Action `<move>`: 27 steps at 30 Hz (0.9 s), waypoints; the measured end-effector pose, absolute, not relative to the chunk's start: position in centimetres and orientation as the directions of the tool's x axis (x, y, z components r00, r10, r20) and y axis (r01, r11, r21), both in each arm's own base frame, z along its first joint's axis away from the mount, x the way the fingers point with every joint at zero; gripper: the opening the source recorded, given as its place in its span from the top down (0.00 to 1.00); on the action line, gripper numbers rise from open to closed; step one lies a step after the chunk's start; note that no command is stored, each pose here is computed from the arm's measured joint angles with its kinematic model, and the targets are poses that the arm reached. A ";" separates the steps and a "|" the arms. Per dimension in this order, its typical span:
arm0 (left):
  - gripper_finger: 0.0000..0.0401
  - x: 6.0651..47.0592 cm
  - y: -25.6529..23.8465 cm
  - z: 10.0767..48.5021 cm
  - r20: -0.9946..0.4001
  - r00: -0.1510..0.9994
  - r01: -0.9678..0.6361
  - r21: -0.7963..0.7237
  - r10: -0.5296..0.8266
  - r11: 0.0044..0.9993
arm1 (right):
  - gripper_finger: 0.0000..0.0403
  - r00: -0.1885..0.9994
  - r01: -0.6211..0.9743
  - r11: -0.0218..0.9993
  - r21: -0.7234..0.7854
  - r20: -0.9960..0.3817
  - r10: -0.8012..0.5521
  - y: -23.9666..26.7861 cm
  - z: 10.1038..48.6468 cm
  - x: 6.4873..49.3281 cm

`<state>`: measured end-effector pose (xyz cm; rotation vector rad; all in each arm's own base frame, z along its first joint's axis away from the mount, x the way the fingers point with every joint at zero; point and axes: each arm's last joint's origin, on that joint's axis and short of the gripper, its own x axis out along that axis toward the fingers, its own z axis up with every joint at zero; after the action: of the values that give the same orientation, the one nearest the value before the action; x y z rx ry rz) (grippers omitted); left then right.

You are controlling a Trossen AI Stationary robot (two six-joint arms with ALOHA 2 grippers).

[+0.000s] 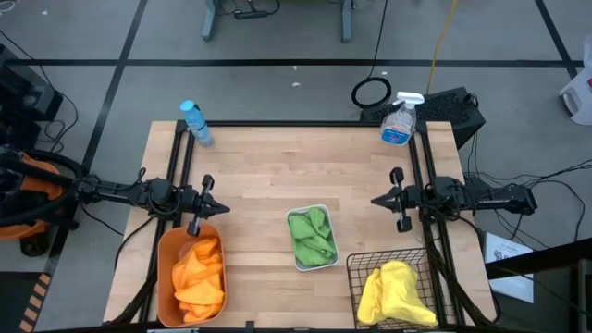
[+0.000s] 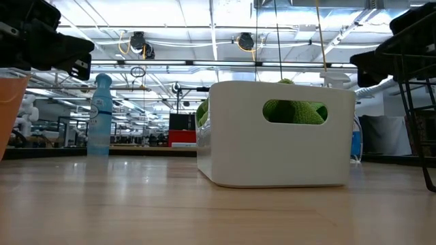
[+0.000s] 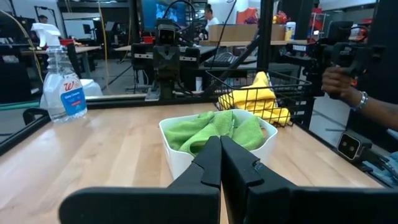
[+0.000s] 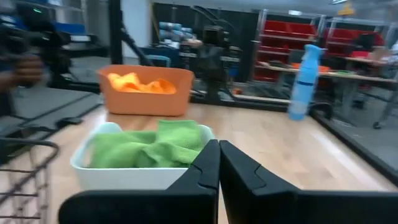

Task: Sort microfiber towel by color & place in baskets
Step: Return to Home Position

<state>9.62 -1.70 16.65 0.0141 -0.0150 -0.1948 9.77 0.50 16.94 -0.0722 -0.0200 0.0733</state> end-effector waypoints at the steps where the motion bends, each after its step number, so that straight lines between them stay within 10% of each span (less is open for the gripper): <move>1: 1.00 9.6 -1.7 16.6 0.013 0.981 0.193 0.014 -0.193 0.981 | 1.00 0.998 -0.064 0.995 -0.083 0.017 0.065 0.5 16.9 9.8; 27: 1.00 9.6 -1.6 16.6 0.010 0.986 0.166 0.036 -0.167 0.985 | 1.00 0.999 0.043 0.993 -0.109 0.031 -0.040 -0.4 17.0 9.7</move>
<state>9.65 -1.62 16.60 0.0347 -0.0134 -0.1673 9.68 -0.42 17.03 -0.1100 -0.0289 -0.0413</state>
